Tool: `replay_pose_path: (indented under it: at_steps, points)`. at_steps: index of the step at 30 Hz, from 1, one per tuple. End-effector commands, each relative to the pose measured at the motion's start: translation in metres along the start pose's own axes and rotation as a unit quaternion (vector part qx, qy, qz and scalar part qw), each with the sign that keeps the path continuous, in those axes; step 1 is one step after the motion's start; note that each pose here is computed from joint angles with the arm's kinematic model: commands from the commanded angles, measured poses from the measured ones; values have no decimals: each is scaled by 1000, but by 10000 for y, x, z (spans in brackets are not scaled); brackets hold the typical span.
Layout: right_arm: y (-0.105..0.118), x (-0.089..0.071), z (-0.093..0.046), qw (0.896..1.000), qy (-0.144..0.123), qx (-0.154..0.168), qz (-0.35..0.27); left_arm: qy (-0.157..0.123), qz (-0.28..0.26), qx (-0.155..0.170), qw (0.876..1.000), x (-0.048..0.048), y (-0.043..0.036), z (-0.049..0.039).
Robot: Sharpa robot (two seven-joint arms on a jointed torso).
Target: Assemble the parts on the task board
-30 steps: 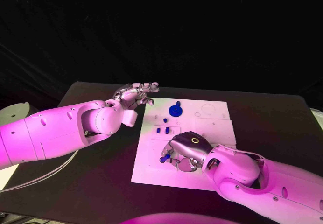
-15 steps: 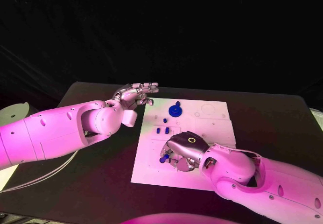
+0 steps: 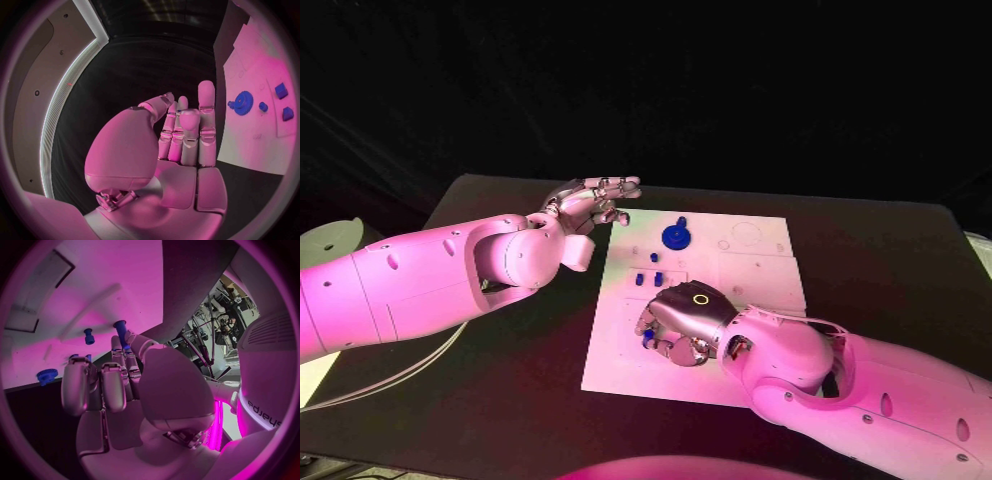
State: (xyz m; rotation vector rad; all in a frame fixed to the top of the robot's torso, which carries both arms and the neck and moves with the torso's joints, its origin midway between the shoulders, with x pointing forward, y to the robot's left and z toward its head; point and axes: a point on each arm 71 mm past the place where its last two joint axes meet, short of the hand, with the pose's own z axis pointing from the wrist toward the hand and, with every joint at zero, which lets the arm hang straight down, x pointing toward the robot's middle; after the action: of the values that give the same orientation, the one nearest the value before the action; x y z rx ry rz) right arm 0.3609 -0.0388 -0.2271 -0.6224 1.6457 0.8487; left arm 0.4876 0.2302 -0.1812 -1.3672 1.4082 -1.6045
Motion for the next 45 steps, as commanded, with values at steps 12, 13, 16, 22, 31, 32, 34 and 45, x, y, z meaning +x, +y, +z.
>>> replay_pose_path:
  at_steps: [12, 13, 16, 22, 31, 32, 34, 45]
  points:
    - [-47, 35, -13, 1000, -15, 8, 7, 10, -1, 2, 1000, 22, -5, -1]
    - [-49, 30, -17, 1000, -18, 8, 7, 10, -1, 2, 1000, 21, -6, -1]
    - [-52, 15, -28, 1000, -28, 7, 9, 10, -1, 2, 1000, 19, -6, -1]
    - [-75, -61, -108, 997, -72, 5, 24, 10, -1, 1, 1000, 13, -6, 0]
    - [-493, -352, -572, 986, -85, 76, 125, 11, -2, 0, 1000, 19, -4, -5]
    - [-576, -396, -658, 982, -84, 94, 143, 11, -2, 0, 1000, 20, -4, -8]
    - [-704, -463, -800, 974, -83, 124, 169, 11, -2, 0, 1000, 21, -3, -13]
    - [-1153, -451, -1575, 933, -45, 305, 188, 16, -2, -6, 1000, 51, 40, -52]
